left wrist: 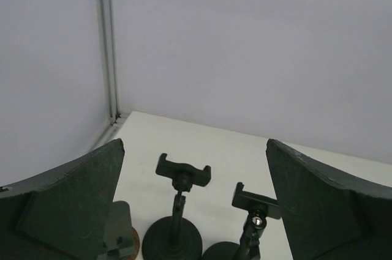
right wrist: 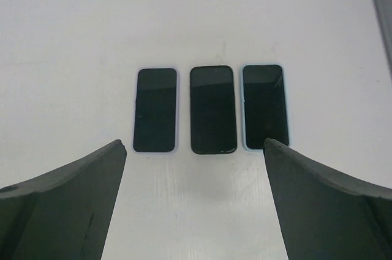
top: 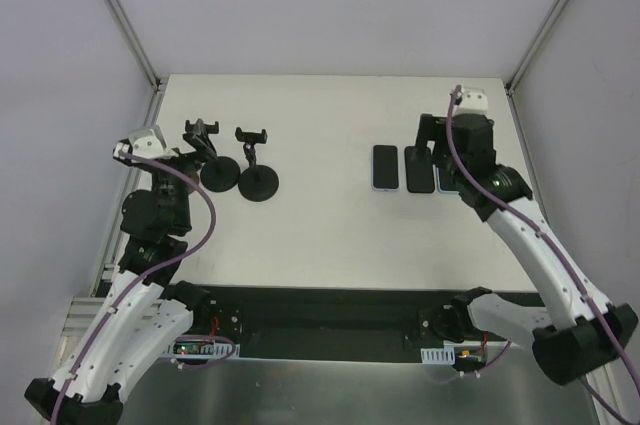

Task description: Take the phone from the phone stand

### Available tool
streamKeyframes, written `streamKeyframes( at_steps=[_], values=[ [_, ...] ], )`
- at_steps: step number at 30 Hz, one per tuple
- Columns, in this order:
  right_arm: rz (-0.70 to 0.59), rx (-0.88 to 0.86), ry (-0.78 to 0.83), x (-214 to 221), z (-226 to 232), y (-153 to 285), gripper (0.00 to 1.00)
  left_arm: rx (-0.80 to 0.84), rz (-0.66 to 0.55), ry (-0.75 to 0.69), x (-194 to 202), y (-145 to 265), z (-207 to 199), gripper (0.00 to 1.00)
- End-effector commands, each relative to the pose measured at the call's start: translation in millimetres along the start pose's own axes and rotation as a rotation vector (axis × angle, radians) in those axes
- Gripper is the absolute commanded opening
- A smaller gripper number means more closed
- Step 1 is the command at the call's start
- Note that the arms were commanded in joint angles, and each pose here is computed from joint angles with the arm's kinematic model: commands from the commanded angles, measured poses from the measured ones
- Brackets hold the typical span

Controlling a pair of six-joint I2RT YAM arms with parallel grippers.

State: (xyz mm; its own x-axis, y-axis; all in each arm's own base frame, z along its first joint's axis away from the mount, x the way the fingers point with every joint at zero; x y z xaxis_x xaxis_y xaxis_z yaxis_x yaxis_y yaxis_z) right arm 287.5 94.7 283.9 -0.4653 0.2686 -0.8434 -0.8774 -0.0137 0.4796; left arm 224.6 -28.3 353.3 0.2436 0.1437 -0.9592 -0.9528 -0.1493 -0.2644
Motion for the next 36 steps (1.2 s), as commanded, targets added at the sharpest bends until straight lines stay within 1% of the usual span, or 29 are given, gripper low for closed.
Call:
streamKeyframes(
  at_steps=[1,2,3,6,10,11,13,14,16,17,19,20,21,22,23,24,25,28,31,36],
  values=[
    [-0.217,0.114,-0.047,-3,-41,36,0.96,-0.155,-0.104,-0.023,-25,14,34,0.99],
    [-0.255,0.119,-0.060,-3,-47,45,0.96,-0.164,-0.133,-0.008,-32,21,40,0.99],
    [-0.330,0.105,-0.093,-7,-57,65,0.96,-0.166,-0.143,-0.002,-34,25,43,0.99],
    [-0.464,0.089,-0.151,-1,-75,88,0.96,-0.165,-0.173,0.011,-38,43,53,0.99],
    [-0.544,0.104,-0.171,10,-95,107,0.96,-0.181,-0.186,0.047,-32,68,66,0.99],
    [-0.577,0.098,-0.189,11,-101,116,0.96,-0.192,-0.214,0.081,-34,78,72,0.99],
    [-0.591,0.115,-0.168,19,-108,118,0.96,-0.190,-0.197,0.087,-20,86,73,0.99],
    [-0.616,0.109,-0.175,20,-112,125,0.96,-0.202,-0.217,0.111,-19,95,79,0.99],
    [-0.618,0.118,-0.152,28,-118,125,0.96,-0.226,-0.217,0.130,-6,105,83,0.99],
    [-0.636,0.119,-0.150,30,-122,131,0.96,-0.238,-0.210,0.143,-1,107,84,0.99],
    [-0.636,0.144,-0.144,40,-129,128,0.96,-0.274,-0.178,0.154,12,108,86,0.99],
    [-0.661,0.143,-0.164,43,-133,131,0.96,-0.284,-0.180,0.171,13,110,87,0.99],
    [-0.666,0.148,-0.173,50,-134,122,0.96,-0.288,-0.175,0.168,13,109,87,0.99],
    [-0.678,0.135,-0.183,52,-133,120,0.96,-0.282,-0.166,0.154,14,107,85,0.99],
    [-0.720,0.104,-0.206,49,-131,123,0.96,-0.280,-0.155,0.131,15,106,85,0.99],
    [-0.726,0.069,-0.199,49,-128,122,0.96,-0.288,-0.147,0.123,15,105,86,0.99],
    [-0.731,0.054,-0.200,50,-127,123,0.96,-0.290,-0.121,0.104,18,102,84,0.99],
    [-0.753,0.024,-0.221,50,-127,126,0.96,-0.296,-0.095,0.087,20,100,84,0.99],
    [-0.767,-0.014,-0.226,51,-124,127,0.96,-0.295,-0.092,0.084,22,100,83,0.99],
    [-0.786,-0.019,-0.238,50,-125,131,0.96,-0.307,-0.078,0.076,23,98,83,0.99]
  ],
)
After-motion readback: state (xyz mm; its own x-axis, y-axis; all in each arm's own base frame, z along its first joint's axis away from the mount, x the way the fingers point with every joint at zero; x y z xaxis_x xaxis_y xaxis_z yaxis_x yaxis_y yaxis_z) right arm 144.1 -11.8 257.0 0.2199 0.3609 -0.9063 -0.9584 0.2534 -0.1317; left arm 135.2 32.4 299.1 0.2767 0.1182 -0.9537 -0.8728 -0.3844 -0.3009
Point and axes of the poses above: each gripper's point midway between its finger pads, its own y axis back along the fingers, its own z axis along the line the jaws close on, x = y × z, the point moved 6 cm from there along y, back along the fingers, and after that the axes turned 14 degrees about -y, right-handed, at the moved point
